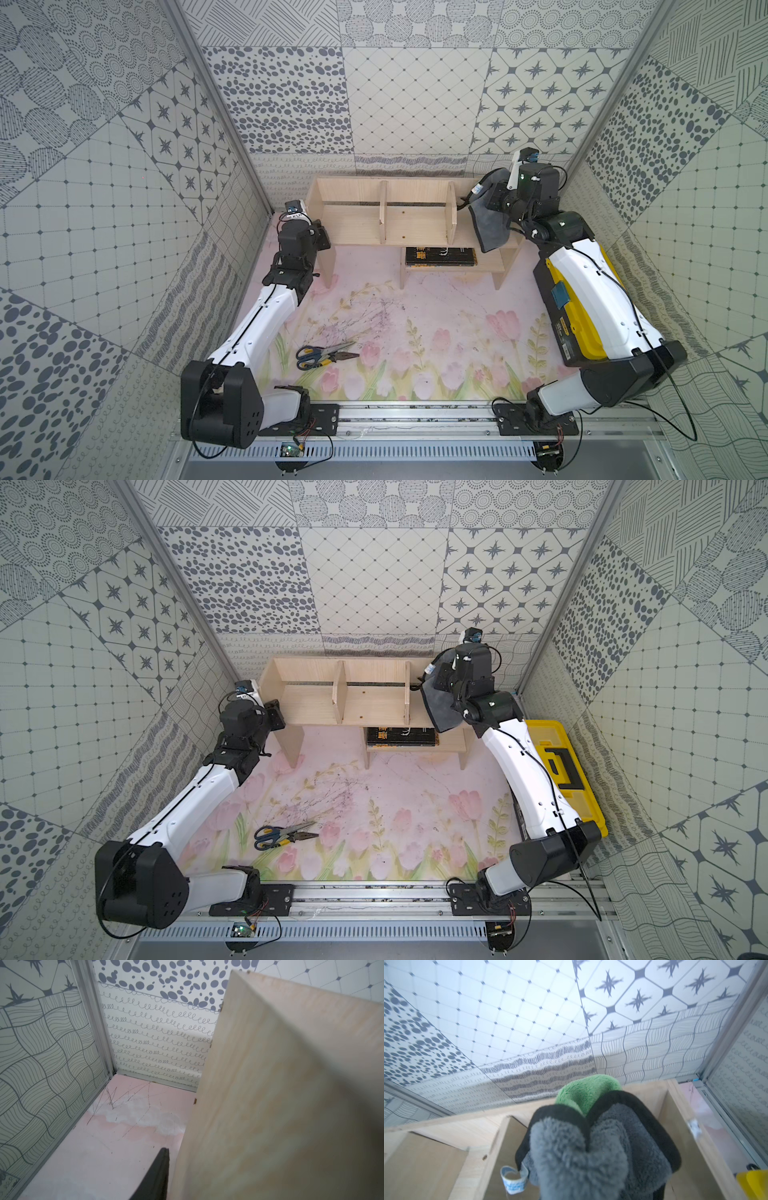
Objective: Wipe the bookshelf clean with a cloth
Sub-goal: Wipe the dust from the shelf.
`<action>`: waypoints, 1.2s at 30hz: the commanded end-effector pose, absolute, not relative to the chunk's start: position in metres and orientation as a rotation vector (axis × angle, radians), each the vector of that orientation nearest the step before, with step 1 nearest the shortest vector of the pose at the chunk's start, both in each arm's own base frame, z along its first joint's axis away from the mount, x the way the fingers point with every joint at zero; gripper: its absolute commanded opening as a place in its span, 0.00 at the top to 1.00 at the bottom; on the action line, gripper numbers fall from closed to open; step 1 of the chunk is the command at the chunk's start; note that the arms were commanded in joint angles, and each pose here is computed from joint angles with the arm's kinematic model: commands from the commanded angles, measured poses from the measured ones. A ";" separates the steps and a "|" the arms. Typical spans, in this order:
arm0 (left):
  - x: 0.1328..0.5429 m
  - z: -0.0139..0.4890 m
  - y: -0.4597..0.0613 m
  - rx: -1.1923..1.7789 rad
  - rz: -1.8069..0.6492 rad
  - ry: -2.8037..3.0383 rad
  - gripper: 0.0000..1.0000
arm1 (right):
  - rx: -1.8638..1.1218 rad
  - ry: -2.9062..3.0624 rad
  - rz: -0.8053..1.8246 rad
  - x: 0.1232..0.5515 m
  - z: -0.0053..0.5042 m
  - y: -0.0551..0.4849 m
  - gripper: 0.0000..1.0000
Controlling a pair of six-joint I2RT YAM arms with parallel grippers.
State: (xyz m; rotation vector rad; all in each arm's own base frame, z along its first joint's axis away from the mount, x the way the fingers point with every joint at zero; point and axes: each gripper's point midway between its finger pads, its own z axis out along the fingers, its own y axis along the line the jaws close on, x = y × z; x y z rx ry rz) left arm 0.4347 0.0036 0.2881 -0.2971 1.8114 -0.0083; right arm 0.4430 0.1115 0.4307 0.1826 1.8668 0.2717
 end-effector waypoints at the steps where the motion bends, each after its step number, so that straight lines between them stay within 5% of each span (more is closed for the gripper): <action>1: 0.418 0.271 0.023 -0.507 0.030 1.834 0.48 | 0.125 1.824 0.332 0.453 0.443 0.127 1.00; 13: 0.405 0.308 0.017 -0.519 -0.055 1.785 0.27 | 0.103 2.021 0.264 0.432 0.327 0.139 1.00; 14: 0.405 0.314 0.015 -0.510 -0.067 1.785 0.18 | 0.101 2.034 0.239 0.429 0.324 0.135 0.93; 18: 0.410 0.330 0.013 -0.486 -0.070 1.793 0.17 | 0.077 2.081 0.150 0.416 0.326 0.124 0.45; 19: 0.411 0.333 0.013 -0.480 -0.066 1.795 0.17 | 0.071 2.086 0.126 0.412 0.327 0.121 0.40; 28: 0.432 0.323 0.003 -0.393 -0.109 1.867 0.20 | 0.061 2.196 0.043 0.390 0.294 0.114 0.28; 32: 0.436 0.307 -0.002 -0.373 -0.126 1.906 0.25 | 0.063 2.239 0.054 0.394 0.277 0.119 0.40; 36: 0.437 0.301 -0.001 -0.369 -0.118 1.921 0.31 | 0.065 2.188 0.040 0.401 0.302 0.116 0.89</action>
